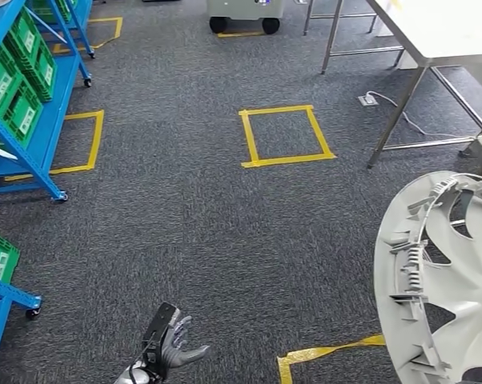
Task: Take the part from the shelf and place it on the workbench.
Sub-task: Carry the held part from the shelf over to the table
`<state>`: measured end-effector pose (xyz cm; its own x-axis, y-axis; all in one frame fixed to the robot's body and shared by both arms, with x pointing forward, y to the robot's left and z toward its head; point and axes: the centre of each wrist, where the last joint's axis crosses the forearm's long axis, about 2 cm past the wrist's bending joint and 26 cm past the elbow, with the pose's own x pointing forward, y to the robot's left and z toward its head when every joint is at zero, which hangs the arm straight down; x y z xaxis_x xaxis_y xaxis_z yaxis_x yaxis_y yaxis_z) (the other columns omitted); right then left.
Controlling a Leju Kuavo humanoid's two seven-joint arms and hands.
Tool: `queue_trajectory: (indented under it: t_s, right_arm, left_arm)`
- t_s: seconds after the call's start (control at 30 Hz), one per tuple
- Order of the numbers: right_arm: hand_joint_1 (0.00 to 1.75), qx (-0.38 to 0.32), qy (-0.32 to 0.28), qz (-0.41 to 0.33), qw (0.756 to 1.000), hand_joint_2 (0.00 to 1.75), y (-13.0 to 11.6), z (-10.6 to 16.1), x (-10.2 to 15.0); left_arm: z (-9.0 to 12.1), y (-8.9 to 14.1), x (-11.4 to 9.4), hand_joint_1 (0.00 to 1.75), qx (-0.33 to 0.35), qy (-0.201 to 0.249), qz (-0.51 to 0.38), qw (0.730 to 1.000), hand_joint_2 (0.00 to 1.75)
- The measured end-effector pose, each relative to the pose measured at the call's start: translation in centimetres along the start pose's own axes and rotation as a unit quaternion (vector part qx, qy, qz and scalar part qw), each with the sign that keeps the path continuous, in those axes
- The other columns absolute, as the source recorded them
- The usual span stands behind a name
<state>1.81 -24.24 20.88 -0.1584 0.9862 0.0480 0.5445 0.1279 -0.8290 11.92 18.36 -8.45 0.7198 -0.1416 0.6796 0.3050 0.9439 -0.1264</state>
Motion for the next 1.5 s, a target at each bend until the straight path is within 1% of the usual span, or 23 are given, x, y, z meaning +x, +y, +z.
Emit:
queue_trajectory:
  t_s: [0.17,0.53,0.7,1.03,1.3,1.5]
  right_arm:
    - [1.75,-0.002,0.002,-0.004,1.0,1.75,0.05,-0.1,-0.04]
    - [1.75,-0.005,-0.001,-0.007,1.0,1.75,0.0,-0.16,-0.06]
    - [1.75,-0.006,0.0,-0.007,1.0,1.75,0.04,-0.26,-0.06]
    - [1.75,-0.001,-0.004,-0.009,1.0,1.75,0.28,-0.43,-0.22]
    - [1.75,-0.001,-0.006,-0.009,1.0,1.75,0.76,-0.51,-0.33]
    - [1.75,0.0,-0.011,-0.007,1.0,1.75,0.83,-0.48,-0.41]
  left_arm:
    - [0.29,0.14,-0.59,0.0,0.008,0.005,0.009,1.0,1.75]
    - [0.23,0.17,-0.46,0.0,0.013,0.001,0.013,1.0,1.75]
    - [0.52,0.2,-1.05,0.0,0.014,0.006,0.014,1.0,1.75]
    - [0.37,0.24,-0.74,0.0,0.017,0.003,0.015,1.0,1.75]
    - [0.48,0.39,-0.96,0.0,0.017,0.012,0.012,1.0,1.75]
    - [0.16,0.44,-0.32,0.0,0.014,0.009,0.008,1.0,1.75]
